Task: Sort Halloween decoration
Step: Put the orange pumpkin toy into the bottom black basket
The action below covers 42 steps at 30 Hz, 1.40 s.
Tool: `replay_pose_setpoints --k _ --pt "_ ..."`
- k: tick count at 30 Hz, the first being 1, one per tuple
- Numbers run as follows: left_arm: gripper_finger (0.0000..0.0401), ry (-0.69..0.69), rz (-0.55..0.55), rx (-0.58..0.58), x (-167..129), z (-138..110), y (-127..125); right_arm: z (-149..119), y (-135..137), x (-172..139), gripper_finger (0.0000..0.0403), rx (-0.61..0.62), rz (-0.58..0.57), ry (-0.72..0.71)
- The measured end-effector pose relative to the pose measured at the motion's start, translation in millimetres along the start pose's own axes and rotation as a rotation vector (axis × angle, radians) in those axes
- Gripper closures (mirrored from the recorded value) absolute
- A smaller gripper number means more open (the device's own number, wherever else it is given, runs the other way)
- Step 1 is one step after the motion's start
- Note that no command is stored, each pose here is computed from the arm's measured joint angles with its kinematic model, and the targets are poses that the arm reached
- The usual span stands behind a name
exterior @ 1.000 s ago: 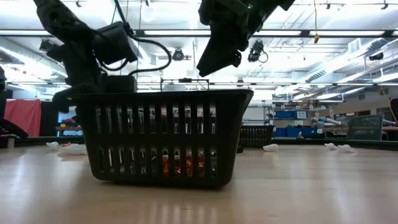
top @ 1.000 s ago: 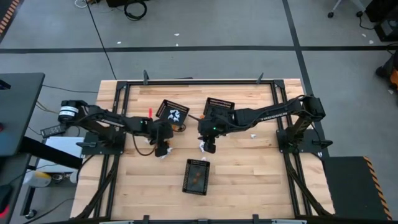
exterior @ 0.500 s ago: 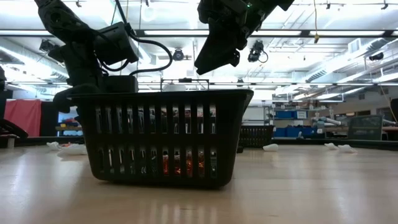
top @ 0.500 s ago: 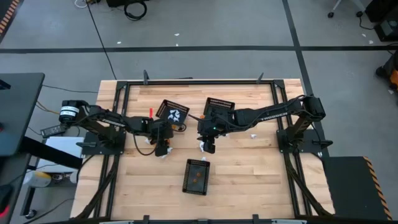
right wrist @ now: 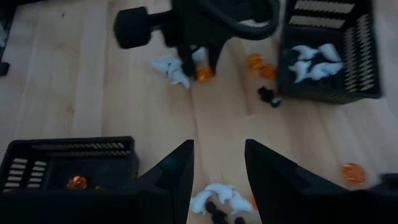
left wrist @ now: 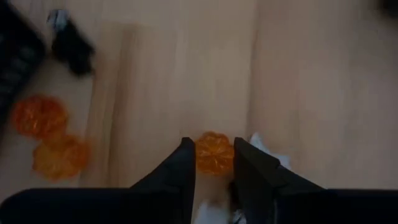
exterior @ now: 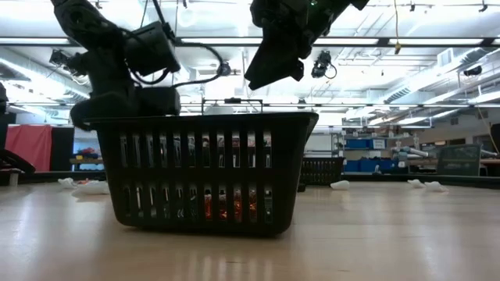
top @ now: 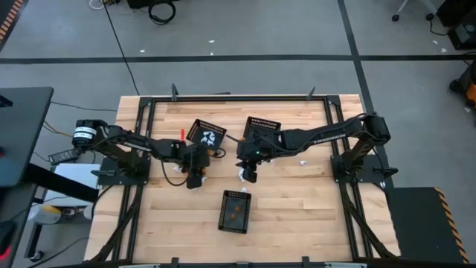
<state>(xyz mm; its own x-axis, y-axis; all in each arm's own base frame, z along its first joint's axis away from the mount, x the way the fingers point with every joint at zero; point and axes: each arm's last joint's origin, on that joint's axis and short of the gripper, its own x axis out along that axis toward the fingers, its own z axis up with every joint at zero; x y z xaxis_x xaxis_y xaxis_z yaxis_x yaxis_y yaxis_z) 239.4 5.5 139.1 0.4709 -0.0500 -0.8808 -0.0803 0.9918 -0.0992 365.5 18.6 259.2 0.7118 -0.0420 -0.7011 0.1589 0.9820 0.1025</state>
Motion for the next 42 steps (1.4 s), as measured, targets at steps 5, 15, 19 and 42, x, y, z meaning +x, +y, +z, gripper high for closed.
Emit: replay_pose_setpoints --k 5,15,19,42 --pt "0.0302 -0.01 -0.029 -0.008 -1 2 -1 1 -2 -12 0.0256 -0.007 -0.054 -0.005" --pt "0.0315 -0.055 -0.09 -0.036 -1 7 -3 -7 -5 -12 0.0257 0.026 -0.068 0.023" --pt "0.0323 -0.053 -0.09 -0.056 -1 7 -3 -17 -6 -12 0.0257 0.049 -0.066 0.039" --pt "0.017 -0.087 0.056 0.121 4 2 -34 -13 -5 -13 0.0257 0.107 -0.038 -0.035"
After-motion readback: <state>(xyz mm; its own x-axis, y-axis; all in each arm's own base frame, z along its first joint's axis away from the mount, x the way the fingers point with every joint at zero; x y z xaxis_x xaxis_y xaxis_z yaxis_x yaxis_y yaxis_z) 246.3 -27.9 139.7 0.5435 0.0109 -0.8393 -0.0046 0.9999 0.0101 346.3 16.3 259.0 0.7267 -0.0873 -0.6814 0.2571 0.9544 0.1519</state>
